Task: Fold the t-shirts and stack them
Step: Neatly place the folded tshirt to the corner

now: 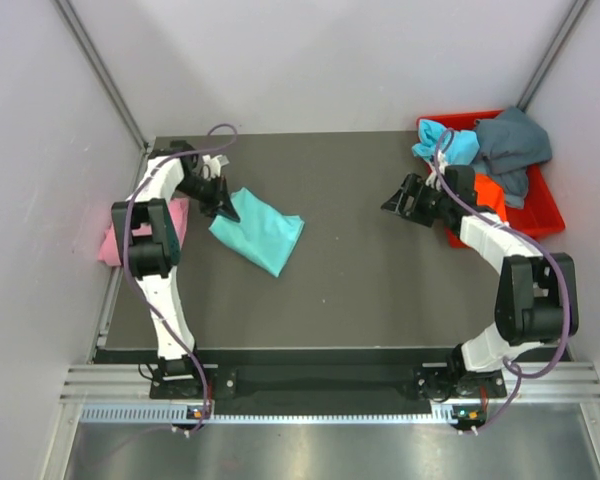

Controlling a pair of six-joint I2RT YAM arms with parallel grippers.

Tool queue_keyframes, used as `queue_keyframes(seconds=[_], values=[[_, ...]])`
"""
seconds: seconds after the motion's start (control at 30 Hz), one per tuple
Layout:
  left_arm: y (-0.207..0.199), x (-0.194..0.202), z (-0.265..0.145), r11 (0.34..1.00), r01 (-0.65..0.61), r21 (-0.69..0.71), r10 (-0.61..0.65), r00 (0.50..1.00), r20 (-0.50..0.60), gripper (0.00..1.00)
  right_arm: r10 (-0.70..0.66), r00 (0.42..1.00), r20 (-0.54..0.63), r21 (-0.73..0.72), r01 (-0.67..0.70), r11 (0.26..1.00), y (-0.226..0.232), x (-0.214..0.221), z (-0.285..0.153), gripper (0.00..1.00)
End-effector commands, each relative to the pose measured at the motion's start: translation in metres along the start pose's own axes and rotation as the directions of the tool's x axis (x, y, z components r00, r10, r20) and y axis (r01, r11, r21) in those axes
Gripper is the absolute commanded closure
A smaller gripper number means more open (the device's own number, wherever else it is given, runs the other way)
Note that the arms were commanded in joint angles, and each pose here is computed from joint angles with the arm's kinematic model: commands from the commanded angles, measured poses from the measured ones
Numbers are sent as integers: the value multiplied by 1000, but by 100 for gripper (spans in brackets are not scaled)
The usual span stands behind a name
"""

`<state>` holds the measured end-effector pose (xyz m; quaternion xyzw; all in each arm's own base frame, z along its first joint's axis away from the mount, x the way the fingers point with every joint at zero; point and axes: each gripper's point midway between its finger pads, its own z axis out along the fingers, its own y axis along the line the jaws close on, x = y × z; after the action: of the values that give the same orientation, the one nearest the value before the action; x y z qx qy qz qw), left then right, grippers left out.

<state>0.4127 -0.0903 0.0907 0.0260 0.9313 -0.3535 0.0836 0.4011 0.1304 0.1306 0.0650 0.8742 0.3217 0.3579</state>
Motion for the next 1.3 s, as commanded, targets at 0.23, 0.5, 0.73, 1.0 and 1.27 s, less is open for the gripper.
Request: queue_keyframes(seconds=[0.23, 0.5, 0.73, 1.0, 1.27], values=[[-20, -8, -127, 949, -147, -278, 190, 972, 134, 100, 36, 992, 117, 31, -39, 999, -23, -13, -45, 23], [-7, -6, -172, 912, -102, -396, 197, 958, 209, 100, 86, 986, 146, 26, -91, 996, -31, -13, -55, 23], [1, 4, -198, 887, -64, -457, 191, 952, 238, 100, 139, 977, 164, 24, -145, 989, -37, -11, -60, 23], [26, 5, -220, 869, -5, -494, 165, 945, 281, 100, 178, 966, 186, 8, -183, 983, -43, -8, -61, 23], [53, -10, -222, 856, 32, -516, 141, 945, 294, 100, 188, 963, 192, 8, -193, 981, -44, -3, -65, 24]])
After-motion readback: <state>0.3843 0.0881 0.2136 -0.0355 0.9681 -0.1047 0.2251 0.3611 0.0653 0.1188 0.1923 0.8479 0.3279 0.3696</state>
